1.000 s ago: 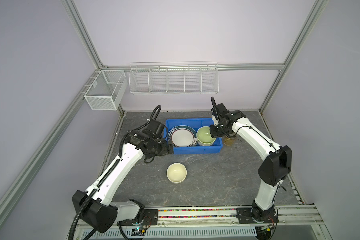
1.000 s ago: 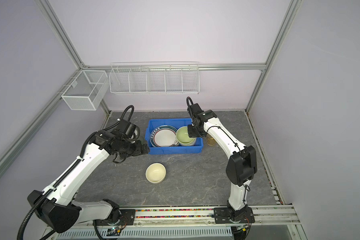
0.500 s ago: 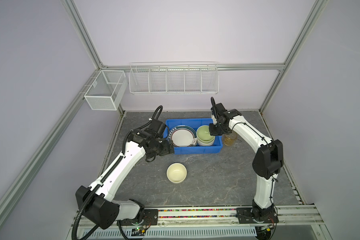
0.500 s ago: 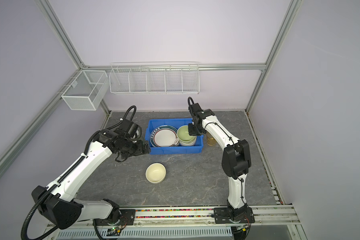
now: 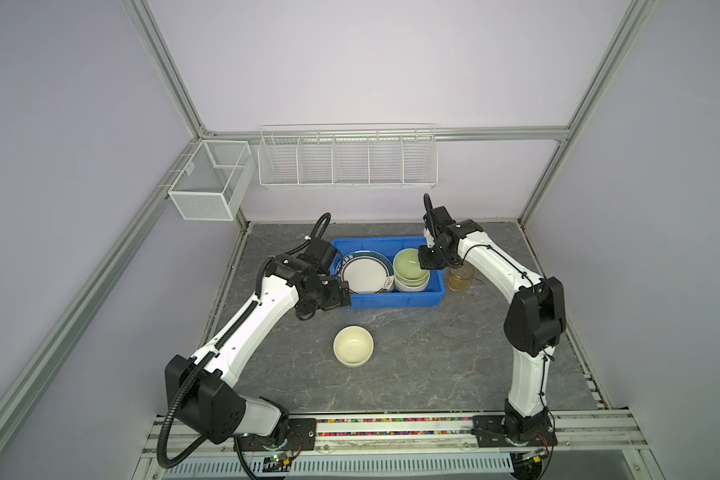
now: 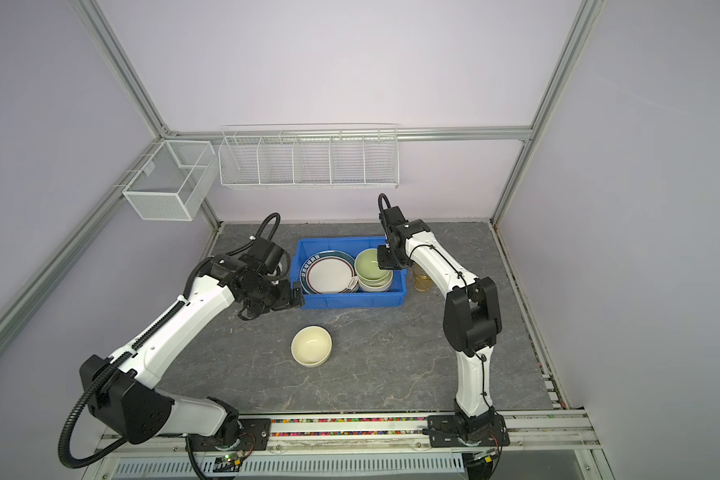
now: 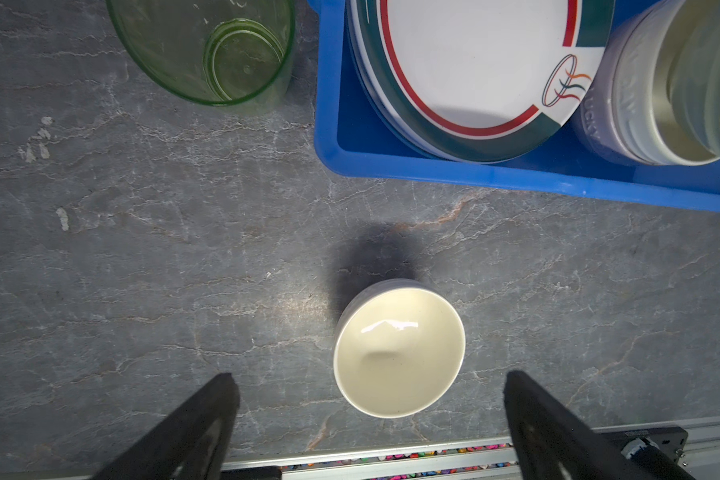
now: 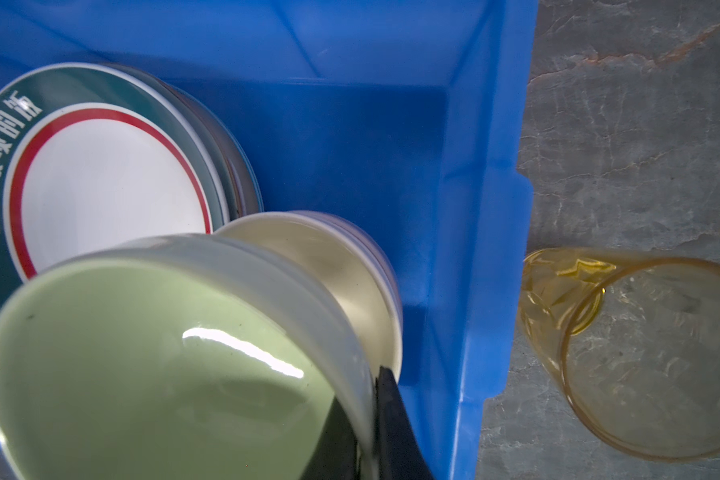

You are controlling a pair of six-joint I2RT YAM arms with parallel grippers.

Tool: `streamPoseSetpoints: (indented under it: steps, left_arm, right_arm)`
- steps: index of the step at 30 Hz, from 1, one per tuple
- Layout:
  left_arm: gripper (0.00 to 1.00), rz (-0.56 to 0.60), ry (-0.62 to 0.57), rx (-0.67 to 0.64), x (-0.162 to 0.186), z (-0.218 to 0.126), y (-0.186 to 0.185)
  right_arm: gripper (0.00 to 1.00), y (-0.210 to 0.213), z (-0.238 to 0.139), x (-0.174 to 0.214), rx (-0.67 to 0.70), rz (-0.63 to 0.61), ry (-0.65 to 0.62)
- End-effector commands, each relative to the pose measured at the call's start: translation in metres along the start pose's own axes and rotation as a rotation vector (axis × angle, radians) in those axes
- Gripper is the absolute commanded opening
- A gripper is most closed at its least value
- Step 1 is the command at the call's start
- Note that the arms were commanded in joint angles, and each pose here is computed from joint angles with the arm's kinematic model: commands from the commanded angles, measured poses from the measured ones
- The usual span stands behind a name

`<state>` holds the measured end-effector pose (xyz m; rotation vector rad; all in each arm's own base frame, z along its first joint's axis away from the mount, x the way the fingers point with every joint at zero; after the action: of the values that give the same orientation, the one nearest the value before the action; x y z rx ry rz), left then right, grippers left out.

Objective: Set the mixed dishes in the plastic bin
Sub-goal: 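Lower the green bowls onto the cream bowl in the bin with the right gripper, then open the right gripper and withdraw it from the bin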

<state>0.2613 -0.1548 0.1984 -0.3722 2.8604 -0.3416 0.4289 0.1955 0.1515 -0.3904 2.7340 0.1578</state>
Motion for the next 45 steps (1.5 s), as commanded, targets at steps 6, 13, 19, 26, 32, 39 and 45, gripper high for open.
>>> streamPoseSetpoints:
  steps: [6, 13, 19, 26, 32, 39, 45]
  left_arm:
    - [1.00, 0.006, 0.011, -0.014, -0.001, -0.002, 0.001]
    - [1.00, 0.006, 0.016, -0.009, -0.001, -0.001, 0.000]
    - [1.00, 0.007, 0.021, -0.012, -0.001, 0.001, 0.000]
    - [1.00, 0.003, 0.026, -0.010, 0.001, 0.002, 0.001]
    - [1.00, 0.003, 0.022, -0.011, 0.000, 0.000, 0.001]
    - [0.99, -0.011, 0.016, -0.021, 0.002, -0.002, 0.005]
    - [0.99, -0.010, 0.039, -0.027, 0.009, -0.001, 0.009]
  right_arm:
    - [0.07, -0.002, 0.013, -0.001, -0.015, 0.003, -0.007]
    - [0.07, -0.003, 0.020, 0.005, -0.012, 0.005, 0.006]
    - [0.10, -0.003, 0.023, 0.008, -0.012, 0.009, 0.011]
    - [0.23, -0.005, 0.023, 0.011, -0.007, 0.011, 0.010]
    - [0.32, -0.005, 0.007, 0.006, -0.001, 0.008, -0.027]
    - [0.56, -0.004, -0.038, -0.001, -0.013, 0.007, -0.117]
    - [0.94, -0.008, -0.075, 0.005, -0.002, 0.028, -0.189]
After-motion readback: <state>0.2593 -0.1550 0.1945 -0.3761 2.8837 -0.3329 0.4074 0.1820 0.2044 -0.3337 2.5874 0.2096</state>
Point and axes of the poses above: each gripper's point midway between its finger pads, its own z axis out along the fingers, its own y axis along the line the jaws close on, x = y × z, the point moved 1 cm from there along -z, back along the fingers, and after that the axes turned 11 degrees about -z, right-handed, at the moved point
